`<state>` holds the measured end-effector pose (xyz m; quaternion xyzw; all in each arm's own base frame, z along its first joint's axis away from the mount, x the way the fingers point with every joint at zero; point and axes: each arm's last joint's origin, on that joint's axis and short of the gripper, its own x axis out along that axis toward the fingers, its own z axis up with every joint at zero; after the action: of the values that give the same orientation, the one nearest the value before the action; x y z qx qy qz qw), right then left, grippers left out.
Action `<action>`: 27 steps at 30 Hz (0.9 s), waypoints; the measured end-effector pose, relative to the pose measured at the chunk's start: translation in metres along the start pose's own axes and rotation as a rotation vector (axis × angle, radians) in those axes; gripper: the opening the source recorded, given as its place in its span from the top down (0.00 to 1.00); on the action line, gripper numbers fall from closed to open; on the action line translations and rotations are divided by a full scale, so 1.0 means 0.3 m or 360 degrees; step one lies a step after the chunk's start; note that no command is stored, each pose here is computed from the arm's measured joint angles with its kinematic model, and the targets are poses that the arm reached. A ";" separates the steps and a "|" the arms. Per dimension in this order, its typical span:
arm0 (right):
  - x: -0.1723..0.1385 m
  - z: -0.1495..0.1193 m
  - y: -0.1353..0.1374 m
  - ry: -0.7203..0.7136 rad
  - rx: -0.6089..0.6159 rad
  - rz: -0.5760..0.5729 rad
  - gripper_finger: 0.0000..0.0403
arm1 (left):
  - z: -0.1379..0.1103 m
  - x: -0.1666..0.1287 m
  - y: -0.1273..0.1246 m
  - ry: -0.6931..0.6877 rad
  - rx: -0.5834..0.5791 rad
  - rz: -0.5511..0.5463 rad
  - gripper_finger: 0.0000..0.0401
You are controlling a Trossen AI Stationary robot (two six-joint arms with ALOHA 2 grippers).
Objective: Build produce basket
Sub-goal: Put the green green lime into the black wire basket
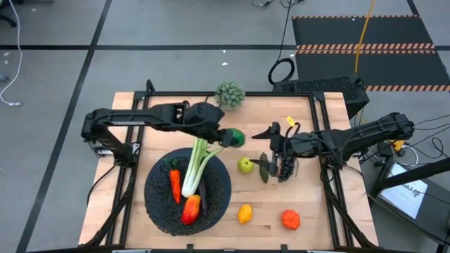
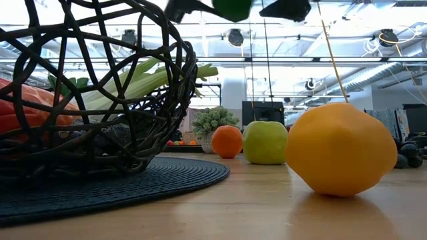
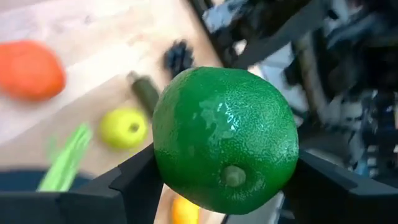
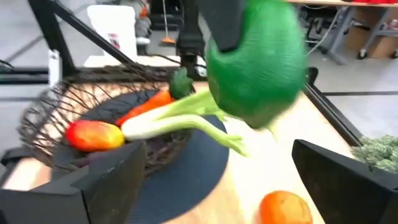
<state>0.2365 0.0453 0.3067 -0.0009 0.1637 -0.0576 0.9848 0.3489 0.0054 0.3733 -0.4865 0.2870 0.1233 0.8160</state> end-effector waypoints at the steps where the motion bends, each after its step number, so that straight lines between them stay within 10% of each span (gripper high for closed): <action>1: -0.009 0.005 0.001 -0.0017 0.0009 0.0012 0.02 | -0.007 -0.023 0.002 0.0043 0.0007 0.0009 0.32; 15: -0.124 0.005 -0.044 0.0051 -0.0033 0.0013 0.02 | -0.291 -0.237 0.042 0.0741 -0.0019 0.0585 0.32; 27: -0.150 -0.020 -0.055 0.0175 0.0036 0.0001 0.02 | -0.497 -0.150 0.059 0.1015 -0.0199 0.0876 0.32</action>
<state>0.1904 0.0341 0.3159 0.0133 0.2168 -0.0592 0.9743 0.2524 -0.1112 0.3330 -0.4540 0.6361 0.1970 0.5920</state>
